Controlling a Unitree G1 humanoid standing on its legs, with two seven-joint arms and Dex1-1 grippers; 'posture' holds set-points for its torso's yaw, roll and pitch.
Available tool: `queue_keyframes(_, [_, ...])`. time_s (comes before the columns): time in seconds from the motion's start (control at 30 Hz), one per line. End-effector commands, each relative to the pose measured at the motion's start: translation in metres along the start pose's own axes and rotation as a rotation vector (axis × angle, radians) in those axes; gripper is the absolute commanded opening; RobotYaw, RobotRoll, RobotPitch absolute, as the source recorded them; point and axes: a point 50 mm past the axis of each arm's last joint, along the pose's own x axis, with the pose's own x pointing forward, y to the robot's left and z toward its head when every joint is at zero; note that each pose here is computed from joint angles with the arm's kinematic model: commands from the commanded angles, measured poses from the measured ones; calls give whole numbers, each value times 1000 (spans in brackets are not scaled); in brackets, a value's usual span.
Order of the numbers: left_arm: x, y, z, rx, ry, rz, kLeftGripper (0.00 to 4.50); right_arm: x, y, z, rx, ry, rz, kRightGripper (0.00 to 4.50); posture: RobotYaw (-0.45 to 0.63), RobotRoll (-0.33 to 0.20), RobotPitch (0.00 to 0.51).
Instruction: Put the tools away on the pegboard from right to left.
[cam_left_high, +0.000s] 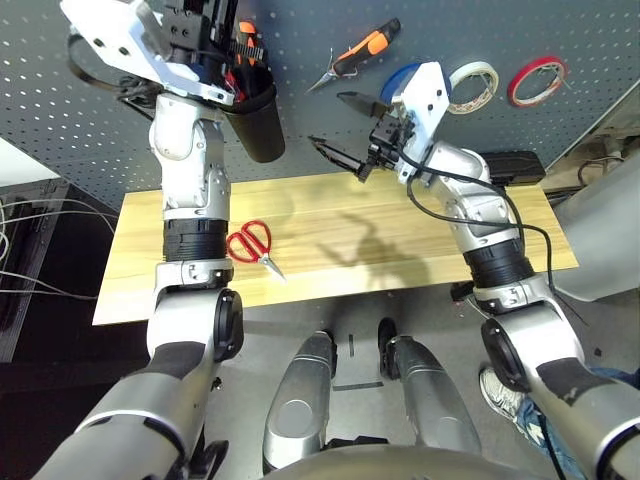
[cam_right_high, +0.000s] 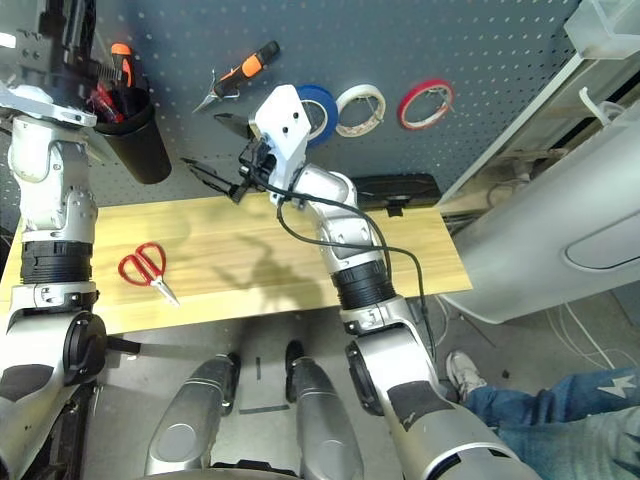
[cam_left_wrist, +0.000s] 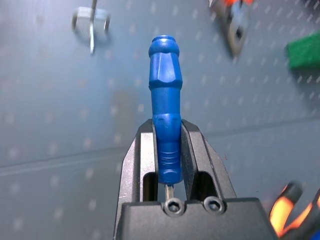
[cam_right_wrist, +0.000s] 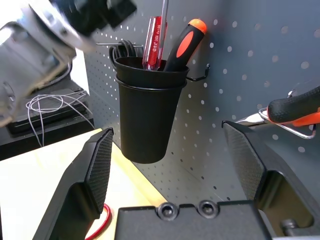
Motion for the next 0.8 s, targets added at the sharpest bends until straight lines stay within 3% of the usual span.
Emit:
queue_keyframes(0.03, [-10,-1,-12,32,46,-8,522,2,1,2,-9,-5,7,4500,159,0,238])
queue_keyframes(0.13, [-12,0,-15,40,74,-11,522,1,1,2,-11,-5,5,4500,155,0,240])
queue_keyframes(0.33, [-1,7,7,65,37,-68,2583,0,-1,3,-12,-4,-5,4500,153,0,241])
queue_keyframes(0.5, [10,16,35,-108,76,-159,4292,-1,-1,2,-6,4,-8,4500,154,0,243])
queue_keyframes(0.53, [10,17,38,-140,101,-183,4459,-1,-1,2,-5,5,-10,4500,155,0,245])
queue_keyframes(0.7, [4,23,52,-327,221,-275,4459,-3,-1,0,-1,13,-14,4500,159,0,249])
queue_keyframes(0.8, [-11,23,51,-422,345,-364,4459,-4,-1,-2,2,18,-16,4500,159,0,250])
